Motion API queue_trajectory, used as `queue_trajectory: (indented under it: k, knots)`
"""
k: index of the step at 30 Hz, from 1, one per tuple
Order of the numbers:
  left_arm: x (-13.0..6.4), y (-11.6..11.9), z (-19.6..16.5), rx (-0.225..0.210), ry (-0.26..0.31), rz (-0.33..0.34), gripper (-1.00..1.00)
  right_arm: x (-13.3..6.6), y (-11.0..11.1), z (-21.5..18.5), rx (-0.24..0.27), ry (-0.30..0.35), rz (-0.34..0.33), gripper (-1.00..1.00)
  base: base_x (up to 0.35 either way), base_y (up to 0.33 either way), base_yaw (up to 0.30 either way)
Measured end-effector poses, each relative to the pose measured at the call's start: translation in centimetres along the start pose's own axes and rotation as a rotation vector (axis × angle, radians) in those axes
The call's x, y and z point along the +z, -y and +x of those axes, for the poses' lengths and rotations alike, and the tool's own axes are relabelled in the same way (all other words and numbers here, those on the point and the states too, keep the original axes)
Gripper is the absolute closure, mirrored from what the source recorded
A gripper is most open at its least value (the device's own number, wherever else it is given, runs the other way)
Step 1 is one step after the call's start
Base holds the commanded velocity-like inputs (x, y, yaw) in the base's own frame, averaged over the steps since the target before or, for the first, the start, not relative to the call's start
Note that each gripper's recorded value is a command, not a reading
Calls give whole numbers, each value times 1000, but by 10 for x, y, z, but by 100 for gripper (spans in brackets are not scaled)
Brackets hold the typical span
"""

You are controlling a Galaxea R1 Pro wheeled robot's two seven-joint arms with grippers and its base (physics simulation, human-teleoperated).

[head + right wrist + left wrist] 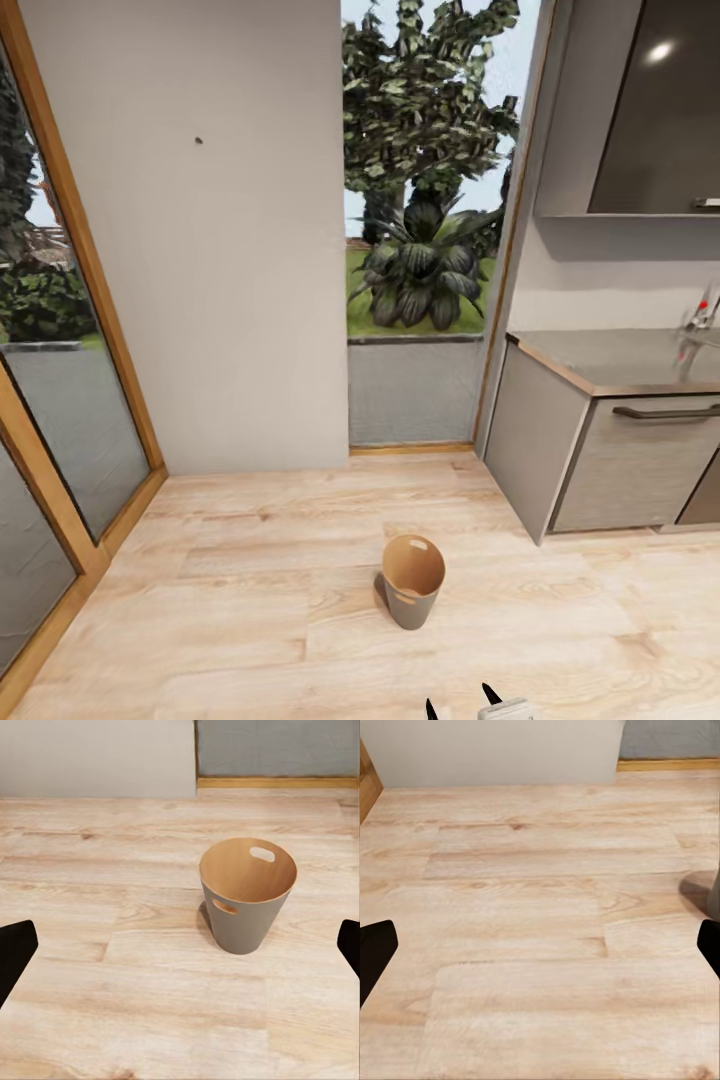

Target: Put the three can of soda from the living room inside the tash can in the kitchen.

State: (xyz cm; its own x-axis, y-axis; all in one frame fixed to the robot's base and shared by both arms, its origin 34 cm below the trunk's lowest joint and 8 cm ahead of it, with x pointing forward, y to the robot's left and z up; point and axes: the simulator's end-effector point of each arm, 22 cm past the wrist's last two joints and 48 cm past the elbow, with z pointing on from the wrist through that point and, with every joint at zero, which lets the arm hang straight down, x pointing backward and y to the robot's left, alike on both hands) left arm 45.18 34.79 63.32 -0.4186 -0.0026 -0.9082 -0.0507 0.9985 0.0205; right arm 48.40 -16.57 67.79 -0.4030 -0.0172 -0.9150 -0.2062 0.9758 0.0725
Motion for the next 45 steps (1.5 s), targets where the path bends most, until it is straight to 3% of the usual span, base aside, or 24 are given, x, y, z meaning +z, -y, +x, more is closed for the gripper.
queue_trajectory:
  k: [27,38,39,42,45]
  knots:
    - [0,0,0,-2,0,0,-100,0,3,0,2,0,6,-100,324,0,0]
    - [-1,0,1,-3,-2,-1,-100,2,10,-6,6,5,17,-100,78,0,0]
    - [-1,1,1,-3,-2,0,-100,3,11,-6,7,1,18,-100,7,0,0]
    - [0,1,-2,-5,5,0,-100,20,33,-16,16,-122,56,-100,4,0,0]
    - [0,1,-3,-5,7,0,-100,35,49,-38,24,-157,81,-100,2,0,0]
